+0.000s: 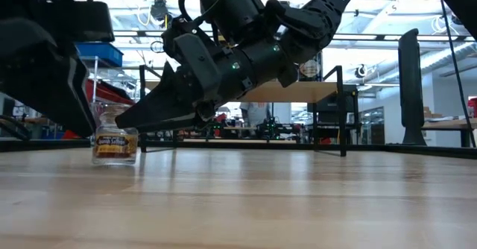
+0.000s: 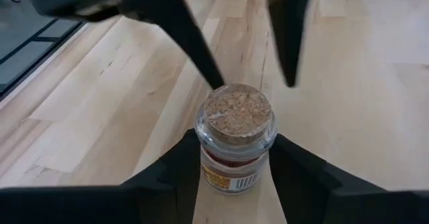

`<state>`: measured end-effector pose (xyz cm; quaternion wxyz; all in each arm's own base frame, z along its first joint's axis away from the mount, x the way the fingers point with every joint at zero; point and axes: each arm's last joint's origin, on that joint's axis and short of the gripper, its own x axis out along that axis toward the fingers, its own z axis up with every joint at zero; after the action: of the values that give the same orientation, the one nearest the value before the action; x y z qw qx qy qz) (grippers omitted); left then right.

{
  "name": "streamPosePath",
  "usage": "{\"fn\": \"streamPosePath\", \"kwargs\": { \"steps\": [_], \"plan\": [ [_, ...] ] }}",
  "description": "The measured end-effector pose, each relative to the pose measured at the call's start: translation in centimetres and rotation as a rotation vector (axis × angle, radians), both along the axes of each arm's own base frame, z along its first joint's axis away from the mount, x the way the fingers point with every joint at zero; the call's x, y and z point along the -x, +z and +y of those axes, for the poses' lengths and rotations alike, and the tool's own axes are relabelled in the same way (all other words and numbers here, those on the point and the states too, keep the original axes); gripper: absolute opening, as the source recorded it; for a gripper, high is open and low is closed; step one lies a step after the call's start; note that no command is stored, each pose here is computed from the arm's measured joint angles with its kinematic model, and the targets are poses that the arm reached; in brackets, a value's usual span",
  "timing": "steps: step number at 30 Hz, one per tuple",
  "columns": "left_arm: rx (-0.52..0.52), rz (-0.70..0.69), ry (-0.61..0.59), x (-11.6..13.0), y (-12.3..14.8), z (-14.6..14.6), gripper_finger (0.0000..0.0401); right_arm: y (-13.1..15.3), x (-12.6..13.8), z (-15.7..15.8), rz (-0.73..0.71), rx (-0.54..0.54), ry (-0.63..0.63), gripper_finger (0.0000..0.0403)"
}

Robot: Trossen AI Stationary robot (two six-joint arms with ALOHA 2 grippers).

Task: Shelf spices
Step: Remove the brown seasoning bottle from the shelf

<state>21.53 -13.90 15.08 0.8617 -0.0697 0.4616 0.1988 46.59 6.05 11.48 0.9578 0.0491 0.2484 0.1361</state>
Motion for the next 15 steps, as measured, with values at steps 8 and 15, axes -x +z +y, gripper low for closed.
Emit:
{"fn": "streamPosePath", "kwargs": {
  "steps": [8, 15],
  "plan": [
    [-0.009, -0.041, -0.011, -0.83, -0.16, 0.12, 0.0196, -0.05, 0.14, 0.62, 0.008, 0.003, 0.009, 0.0199],
    [-0.036, -0.078, 0.008, -1.04, -0.04, 0.23, 0.0196, 0.00, 0.14, 0.79, 0.003, -0.001, 0.016, 0.0216]
  ]
}}
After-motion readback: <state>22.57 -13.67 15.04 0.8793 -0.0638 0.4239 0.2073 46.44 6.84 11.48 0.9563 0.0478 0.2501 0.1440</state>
